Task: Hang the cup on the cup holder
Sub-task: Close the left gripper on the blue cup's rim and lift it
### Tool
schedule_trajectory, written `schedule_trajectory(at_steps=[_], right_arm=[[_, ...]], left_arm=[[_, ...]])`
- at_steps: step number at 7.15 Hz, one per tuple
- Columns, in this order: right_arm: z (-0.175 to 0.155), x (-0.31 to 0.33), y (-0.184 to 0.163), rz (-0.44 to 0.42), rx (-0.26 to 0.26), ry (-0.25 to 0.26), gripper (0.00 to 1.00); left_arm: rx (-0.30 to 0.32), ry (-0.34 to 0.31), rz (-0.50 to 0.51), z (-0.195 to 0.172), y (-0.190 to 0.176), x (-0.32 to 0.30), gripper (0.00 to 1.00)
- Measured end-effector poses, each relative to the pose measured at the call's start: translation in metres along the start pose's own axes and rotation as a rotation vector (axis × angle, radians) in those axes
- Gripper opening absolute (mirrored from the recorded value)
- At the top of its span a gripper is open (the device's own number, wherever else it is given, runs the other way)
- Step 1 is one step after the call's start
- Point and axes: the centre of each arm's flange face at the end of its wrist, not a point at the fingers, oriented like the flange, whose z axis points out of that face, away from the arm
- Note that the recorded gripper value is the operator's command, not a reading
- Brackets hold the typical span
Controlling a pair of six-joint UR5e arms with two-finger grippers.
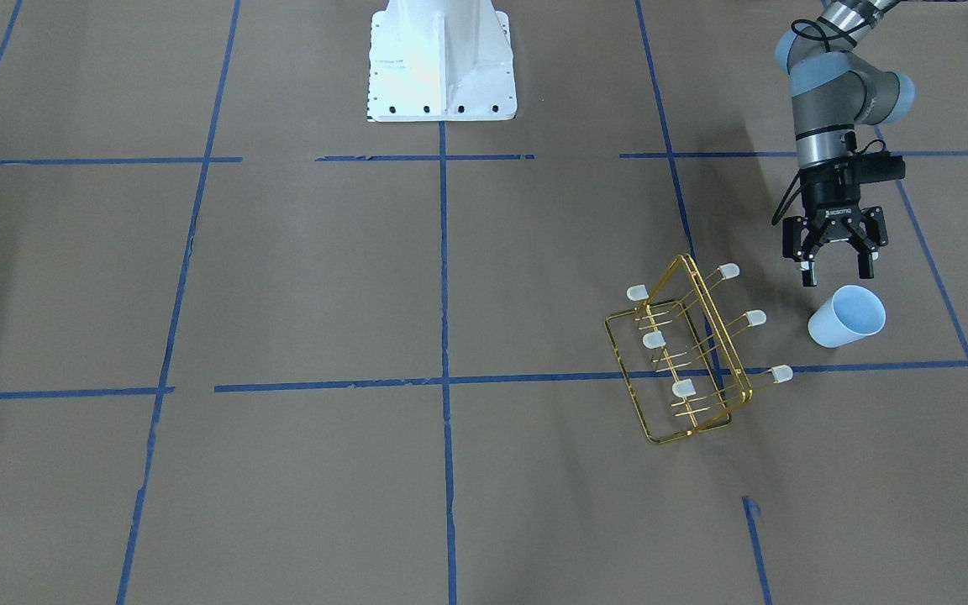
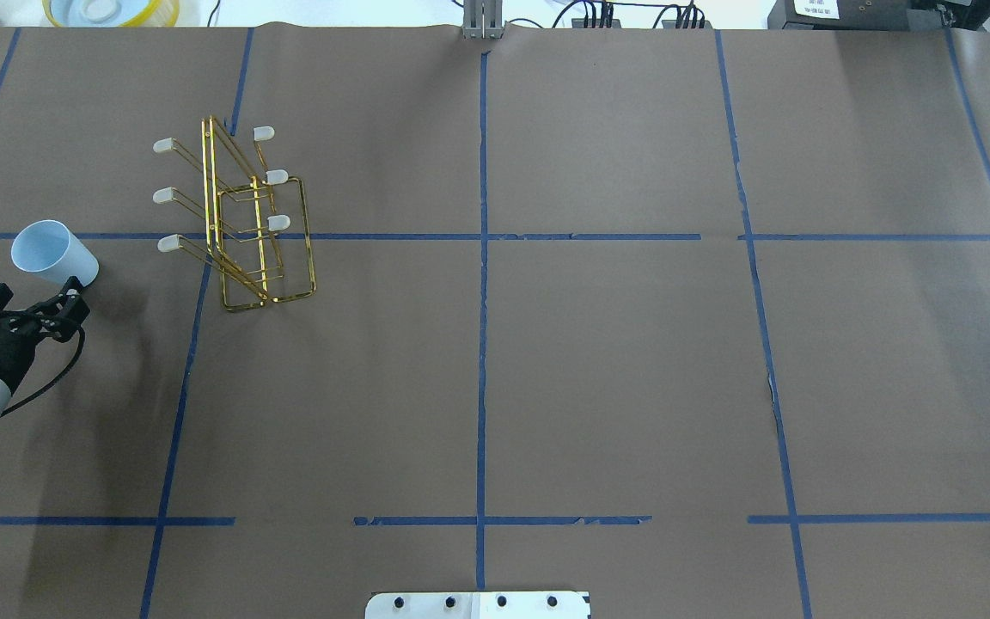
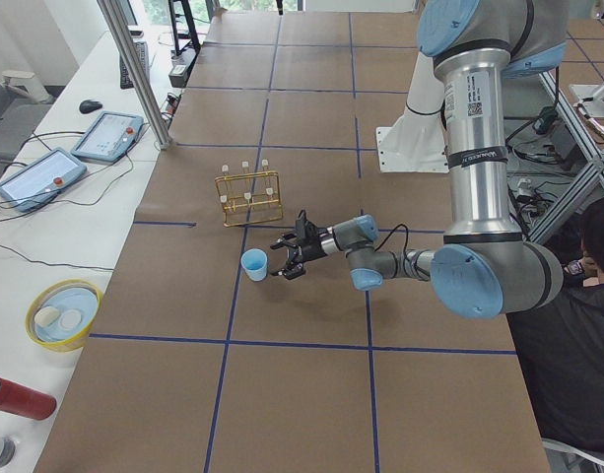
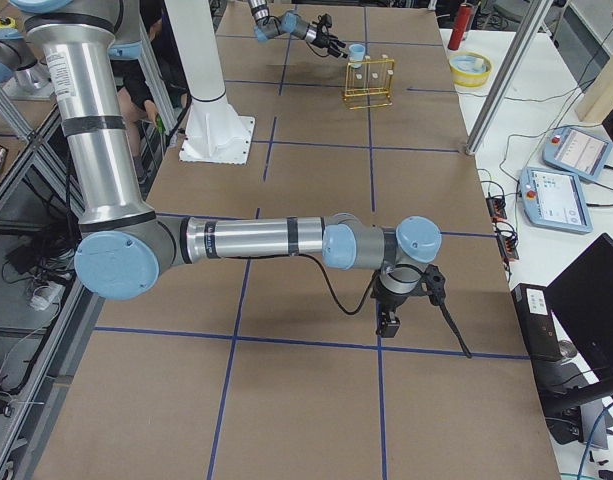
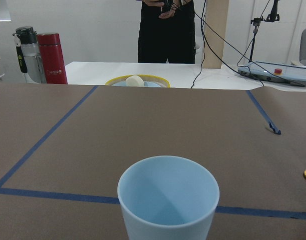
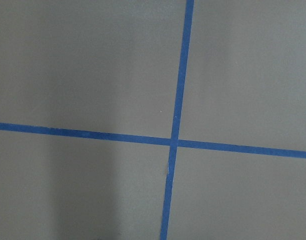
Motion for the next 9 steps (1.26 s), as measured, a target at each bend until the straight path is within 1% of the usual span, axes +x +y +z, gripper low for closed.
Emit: schedule_trajectory(at_steps=[3,4,6,9], right_arm=[[0.000,0.000,0.000,0.000,0.000,0.000,1.00],[0.000,0.000,0.000,0.000,0.000,0.000,1.00],[0.000,0.000,0.000,0.000,0.000,0.000,1.00],[0.000,0.000,0.000,0.000,0.000,0.000,1.00]], left_arm=[[-0.005,-0.014,0.006,0.009,0.004,-0.003,1.00],[-0.008,-0.022,0.001,0.017,0.002,-0.004,1.00],[-0.024,-0.028,0.012,0.037,-0.018,0.001,1.00],[-0.016,-0.038,0.018,0.062,-0.024,0.012,1.00]])
